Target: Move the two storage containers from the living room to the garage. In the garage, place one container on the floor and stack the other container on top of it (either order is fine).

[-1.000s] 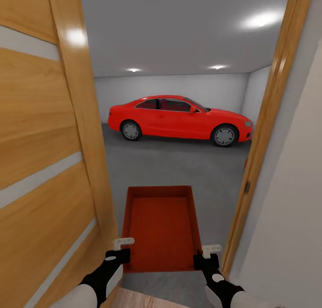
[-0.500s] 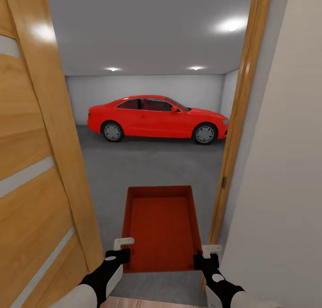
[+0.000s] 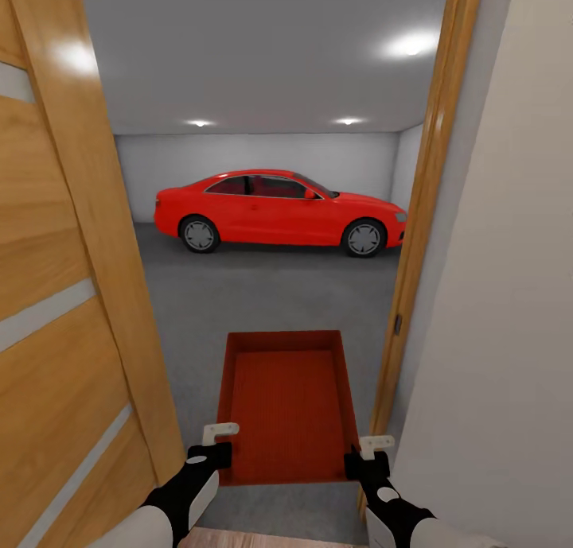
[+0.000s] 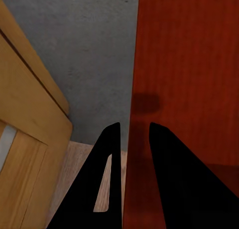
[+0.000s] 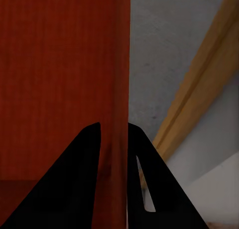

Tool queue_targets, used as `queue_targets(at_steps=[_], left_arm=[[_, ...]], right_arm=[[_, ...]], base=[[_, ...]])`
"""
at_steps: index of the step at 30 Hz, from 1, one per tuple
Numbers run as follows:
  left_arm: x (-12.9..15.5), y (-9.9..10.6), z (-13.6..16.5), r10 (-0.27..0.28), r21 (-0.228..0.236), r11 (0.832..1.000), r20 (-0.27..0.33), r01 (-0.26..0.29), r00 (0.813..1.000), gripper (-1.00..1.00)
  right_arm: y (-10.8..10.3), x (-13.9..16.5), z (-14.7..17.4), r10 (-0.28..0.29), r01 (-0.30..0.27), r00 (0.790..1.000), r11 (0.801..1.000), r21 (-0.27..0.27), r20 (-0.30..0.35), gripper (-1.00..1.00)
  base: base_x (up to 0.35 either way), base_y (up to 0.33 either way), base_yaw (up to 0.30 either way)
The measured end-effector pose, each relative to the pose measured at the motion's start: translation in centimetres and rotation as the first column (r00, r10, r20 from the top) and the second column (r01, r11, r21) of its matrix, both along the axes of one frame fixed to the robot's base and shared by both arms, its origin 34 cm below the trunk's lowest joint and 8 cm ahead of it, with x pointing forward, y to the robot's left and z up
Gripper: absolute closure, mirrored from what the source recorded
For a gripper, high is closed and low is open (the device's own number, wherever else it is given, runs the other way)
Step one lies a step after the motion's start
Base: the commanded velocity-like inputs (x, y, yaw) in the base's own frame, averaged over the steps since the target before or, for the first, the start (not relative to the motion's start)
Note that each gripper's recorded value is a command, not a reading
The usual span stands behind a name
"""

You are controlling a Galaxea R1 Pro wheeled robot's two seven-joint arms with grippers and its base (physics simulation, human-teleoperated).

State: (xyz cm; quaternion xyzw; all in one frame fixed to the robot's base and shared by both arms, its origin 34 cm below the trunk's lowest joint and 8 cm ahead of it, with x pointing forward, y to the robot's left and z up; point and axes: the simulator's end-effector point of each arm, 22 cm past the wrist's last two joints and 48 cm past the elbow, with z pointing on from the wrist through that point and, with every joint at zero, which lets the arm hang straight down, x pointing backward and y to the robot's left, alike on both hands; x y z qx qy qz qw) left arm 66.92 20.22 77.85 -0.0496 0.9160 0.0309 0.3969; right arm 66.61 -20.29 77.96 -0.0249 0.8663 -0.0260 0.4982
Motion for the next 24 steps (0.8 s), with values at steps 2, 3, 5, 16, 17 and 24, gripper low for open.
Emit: queue_targets(at_steps=[2,3,5,16,17,24], left_arm=[[0.01,0.0,0.01,0.0,0.0,1.0,0.0,0.0,1.0,1.0],[0.01,-0.01,0.01,0.0,0.0,1.0,0.0,0.0,1.0,1.0],[0.0,0.0,0.01,-0.001,0.001,1.0,0.0,0.001,1.0,1.0],[-0.01,-0.01,0.05,-0.001,0.001,1.0,0.001,0.001,1.0,1.0],[-0.01,-0.01,0.05,-0.001,0.001,1.0,0.001,0.001,1.0,1.0],[-0.02,-0.01,0.05,-0.001,0.001,1.0,0.0,0.001,1.0,1.0]], right_arm=[[0.0,0.0,0.0,0.0,0.0,1.0,1.0,0.0,0.0,1.0],[0.0,0.0,0.0,0.0,0.0,1.0,1.0,0.0,0.0,1.0],[-0.01,-0.02,0.0,0.0,0.0,1.0,1.0,0.001,0.0,1.0],[-0.01,-0.04,0.03,-0.001,0.001,1.0,1.0,0.001,0.001,1.0],[-0.01,-0.04,0.03,-0.001,0.001,1.0,1.0,0.001,0.001,1.0],[-0.01,-0.05,0.02,-0.001,0.001,1.0,1.0,0.001,0.001,1.0]], base=[[0.003,0.0,0.0],[0.036,0.0,0.0],[0.117,0.0,0.0],[0.262,0.0,0.0],[0.276,0.0,0.0],[0.28,0.043,0.0]])
